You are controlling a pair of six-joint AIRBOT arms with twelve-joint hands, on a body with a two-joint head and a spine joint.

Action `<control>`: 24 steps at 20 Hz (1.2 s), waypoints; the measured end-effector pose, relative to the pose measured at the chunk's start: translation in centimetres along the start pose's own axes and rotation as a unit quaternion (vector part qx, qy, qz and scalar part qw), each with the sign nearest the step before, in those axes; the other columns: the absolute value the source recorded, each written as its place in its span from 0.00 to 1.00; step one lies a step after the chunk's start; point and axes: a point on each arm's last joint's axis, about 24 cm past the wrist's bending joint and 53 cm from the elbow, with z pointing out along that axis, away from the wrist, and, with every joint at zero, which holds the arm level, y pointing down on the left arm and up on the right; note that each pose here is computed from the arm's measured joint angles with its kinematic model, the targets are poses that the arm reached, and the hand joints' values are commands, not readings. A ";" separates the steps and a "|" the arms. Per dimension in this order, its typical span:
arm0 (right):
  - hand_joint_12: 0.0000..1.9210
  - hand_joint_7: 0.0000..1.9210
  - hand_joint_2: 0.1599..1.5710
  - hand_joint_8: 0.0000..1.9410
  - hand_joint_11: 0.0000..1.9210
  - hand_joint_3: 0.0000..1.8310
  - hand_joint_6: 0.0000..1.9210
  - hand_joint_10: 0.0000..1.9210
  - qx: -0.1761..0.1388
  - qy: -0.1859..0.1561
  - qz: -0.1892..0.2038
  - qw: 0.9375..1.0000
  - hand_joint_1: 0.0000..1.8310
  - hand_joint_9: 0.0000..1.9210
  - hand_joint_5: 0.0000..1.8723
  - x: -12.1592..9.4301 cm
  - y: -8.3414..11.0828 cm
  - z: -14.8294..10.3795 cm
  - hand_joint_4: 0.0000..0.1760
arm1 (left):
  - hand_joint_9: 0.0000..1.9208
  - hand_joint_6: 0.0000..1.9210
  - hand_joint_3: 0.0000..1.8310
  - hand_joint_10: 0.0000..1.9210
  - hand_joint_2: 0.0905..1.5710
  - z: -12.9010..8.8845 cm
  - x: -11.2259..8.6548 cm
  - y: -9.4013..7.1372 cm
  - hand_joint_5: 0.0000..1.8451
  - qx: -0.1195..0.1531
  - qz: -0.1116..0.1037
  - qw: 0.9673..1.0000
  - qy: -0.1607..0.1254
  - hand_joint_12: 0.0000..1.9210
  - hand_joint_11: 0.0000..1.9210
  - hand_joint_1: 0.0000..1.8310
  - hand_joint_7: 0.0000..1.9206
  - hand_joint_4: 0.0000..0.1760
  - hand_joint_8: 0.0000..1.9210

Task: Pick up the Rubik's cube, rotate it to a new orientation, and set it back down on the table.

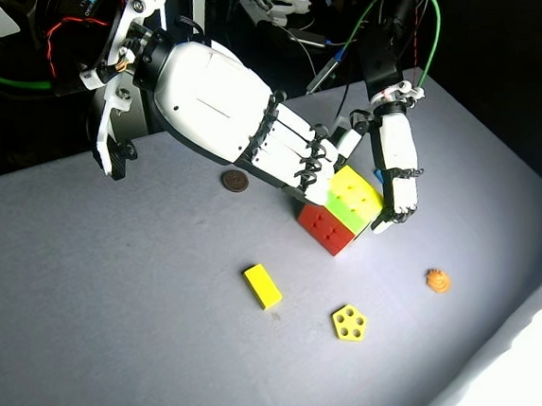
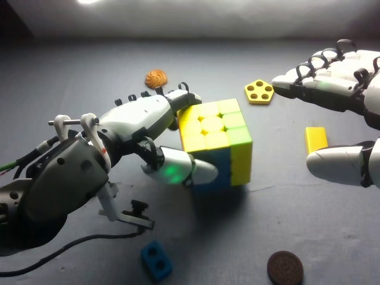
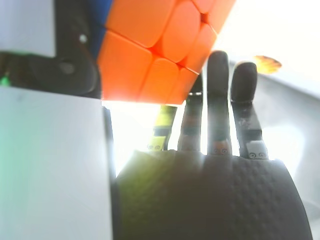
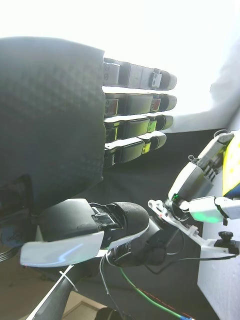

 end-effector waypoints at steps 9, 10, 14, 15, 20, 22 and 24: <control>0.01 0.04 0.80 0.01 0.02 0.00 0.00 0.02 0.000 0.000 0.000 1.000 0.00 0.05 0.00 0.0 0.0 0.0 0.00 | 0.14 0.00 0.00 0.00 0.62 -0.2 0.3 -0.2 0.04 0.001 -0.002 1.000 0.005 0.44 0.00 0.32 0.12 0.08 0.00; 0.01 0.04 0.80 0.01 0.02 0.00 0.00 0.02 0.000 0.000 0.000 1.000 0.00 0.04 0.00 0.0 0.0 0.0 0.00 | 0.13 0.00 0.00 0.00 0.62 -0.2 0.3 -0.3 0.04 0.001 -0.002 1.000 0.006 0.44 0.00 0.32 0.11 0.11 0.00; 0.01 0.04 0.80 0.01 0.00 0.00 0.00 0.01 0.000 0.001 0.000 1.000 0.00 0.04 0.00 0.1 0.0 0.0 0.00 | 0.04 0.00 0.00 0.00 0.57 -0.1 -0.3 -1.1 0.01 0.006 0.008 1.000 0.006 0.38 0.00 0.27 0.04 0.23 0.00; 0.01 0.04 0.80 0.00 0.00 0.00 0.00 0.01 0.000 0.002 0.000 1.000 0.00 0.04 0.00 0.1 0.0 0.0 0.00 | 0.01 0.00 0.00 0.00 0.55 -0.1 -0.5 -1.5 0.00 0.010 0.012 1.000 0.006 0.30 0.00 0.26 0.01 0.24 0.00; 0.19 0.05 0.80 0.00 0.00 0.00 0.00 0.01 0.000 0.003 0.000 1.000 0.00 0.05 0.00 0.2 0.0 0.0 0.00 | 0.00 0.00 0.00 0.00 0.51 0.2 -1.4 -3.1 0.00 0.021 0.023 1.000 0.003 0.11 0.00 0.23 0.00 0.01 0.00; 0.22 0.05 0.80 0.00 0.00 0.00 0.00 0.01 -0.001 0.004 0.001 1.000 0.00 0.05 0.00 0.3 0.1 0.1 0.00 | 0.00 0.00 0.00 0.00 0.51 0.2 -1.6 -3.8 0.00 0.025 0.030 0.999 0.007 0.10 0.00 0.23 0.00 0.00 0.00; 0.16 0.04 0.81 0.00 0.00 0.00 0.00 0.01 -0.001 0.006 0.001 1.000 0.00 0.04 0.00 0.4 0.2 0.1 0.00 | 0.00 0.00 0.00 0.00 0.51 0.2 -2.1 -4.8 0.00 0.031 0.038 0.999 0.009 0.13 0.00 0.24 0.00 0.00 0.00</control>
